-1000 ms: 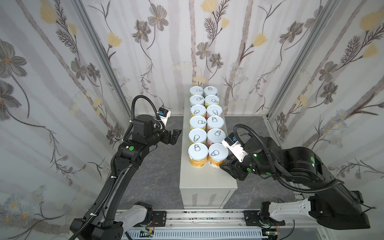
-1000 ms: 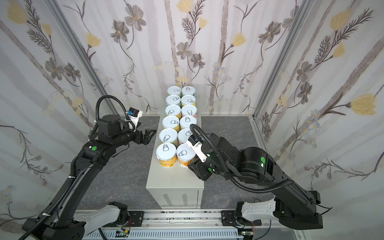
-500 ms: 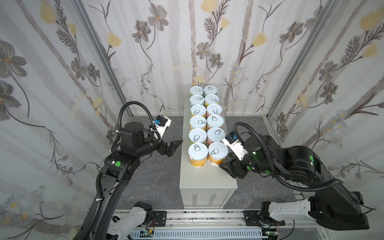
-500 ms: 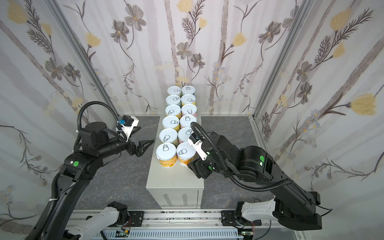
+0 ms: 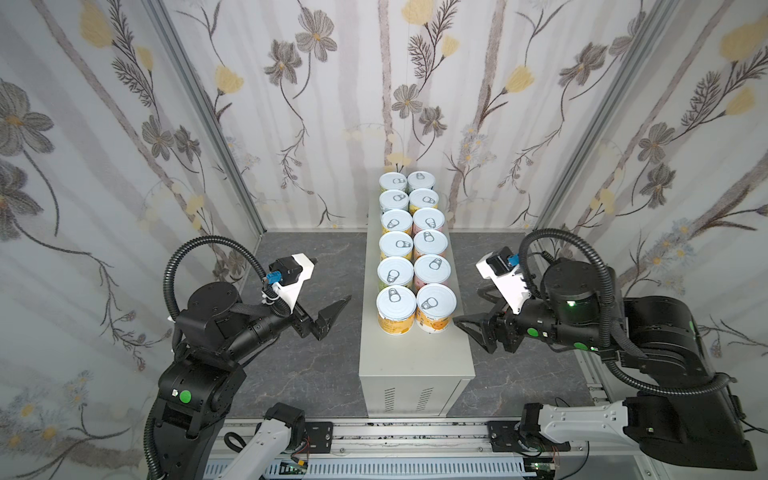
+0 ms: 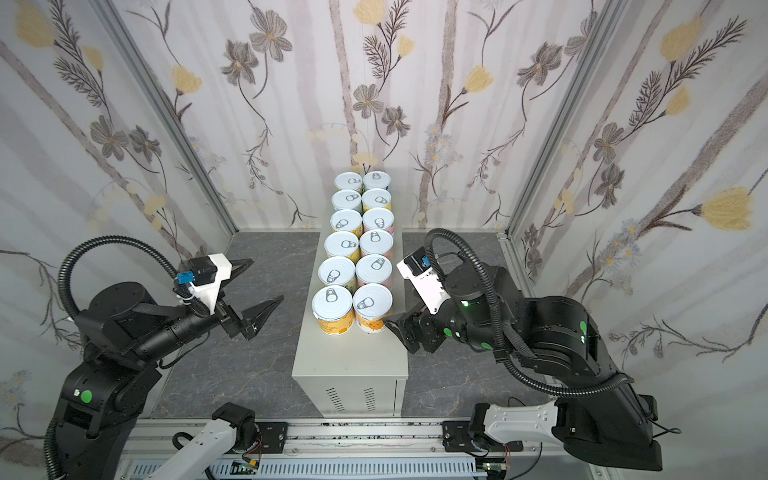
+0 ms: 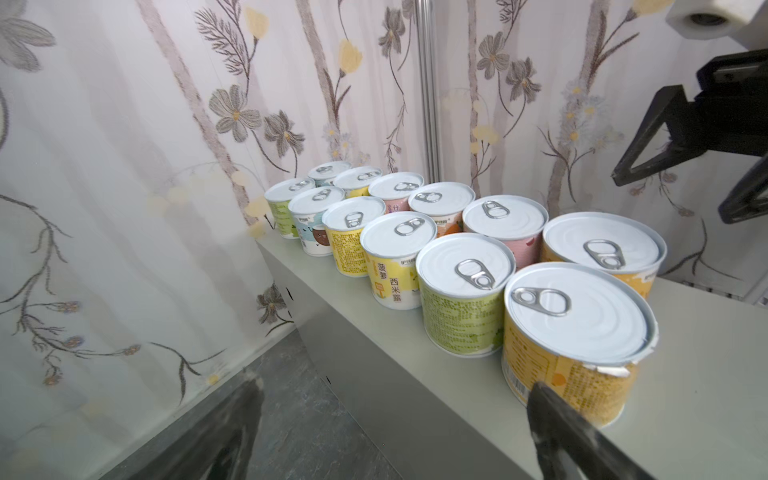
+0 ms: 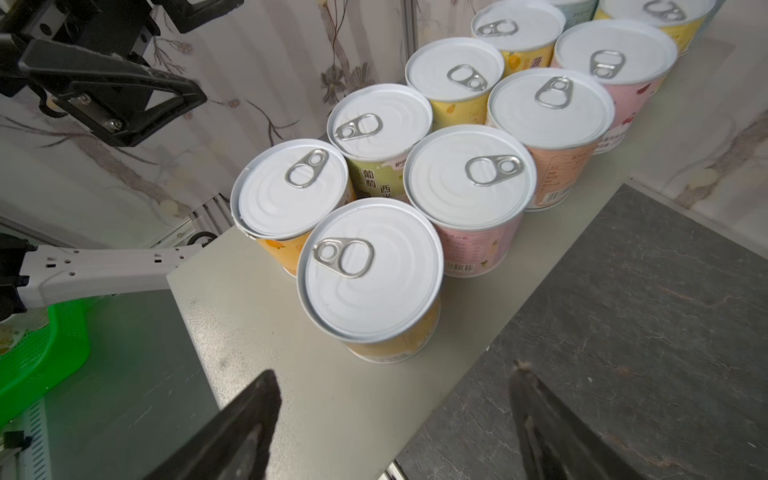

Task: Place and organize the canned foods onto the counter
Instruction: 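Open and raise the right gripper off the can while the left gripper withdraws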

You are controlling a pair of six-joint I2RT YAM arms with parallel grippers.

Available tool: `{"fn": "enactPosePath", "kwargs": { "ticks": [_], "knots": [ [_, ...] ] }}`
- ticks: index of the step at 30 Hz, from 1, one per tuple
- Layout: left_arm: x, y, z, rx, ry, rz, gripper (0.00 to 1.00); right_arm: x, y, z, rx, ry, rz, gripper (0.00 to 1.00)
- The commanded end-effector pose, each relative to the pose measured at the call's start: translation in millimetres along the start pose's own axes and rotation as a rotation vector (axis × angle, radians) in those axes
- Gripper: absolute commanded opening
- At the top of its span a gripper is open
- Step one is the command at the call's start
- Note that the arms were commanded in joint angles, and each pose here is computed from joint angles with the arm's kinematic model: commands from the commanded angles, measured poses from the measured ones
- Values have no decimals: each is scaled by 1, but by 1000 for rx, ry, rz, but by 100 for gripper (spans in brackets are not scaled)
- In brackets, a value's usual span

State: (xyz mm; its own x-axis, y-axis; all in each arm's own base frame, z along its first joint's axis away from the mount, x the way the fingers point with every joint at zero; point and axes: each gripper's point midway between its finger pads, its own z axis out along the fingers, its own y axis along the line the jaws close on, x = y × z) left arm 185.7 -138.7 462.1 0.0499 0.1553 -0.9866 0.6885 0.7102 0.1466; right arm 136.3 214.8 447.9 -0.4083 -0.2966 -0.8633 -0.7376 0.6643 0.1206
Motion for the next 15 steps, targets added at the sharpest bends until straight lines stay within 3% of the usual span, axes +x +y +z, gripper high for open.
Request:
{"fn": "enactPosePath", "kwargs": {
  "ticks": [1,5,9,15],
  "knots": [
    [-40,39,-6,-209,-144,-38,100,-34,-20,-9,124,-149,-48,99],
    [-68,74,-1,-352,-244,-134,100,-81,-44,-22,276,-350,-75,100],
    [-66,105,23,-447,-243,-172,100,-110,-85,-16,434,-481,-76,100],
    [-33,143,43,-539,-215,-220,100,-87,-179,18,479,-487,25,100]
  ]
}}
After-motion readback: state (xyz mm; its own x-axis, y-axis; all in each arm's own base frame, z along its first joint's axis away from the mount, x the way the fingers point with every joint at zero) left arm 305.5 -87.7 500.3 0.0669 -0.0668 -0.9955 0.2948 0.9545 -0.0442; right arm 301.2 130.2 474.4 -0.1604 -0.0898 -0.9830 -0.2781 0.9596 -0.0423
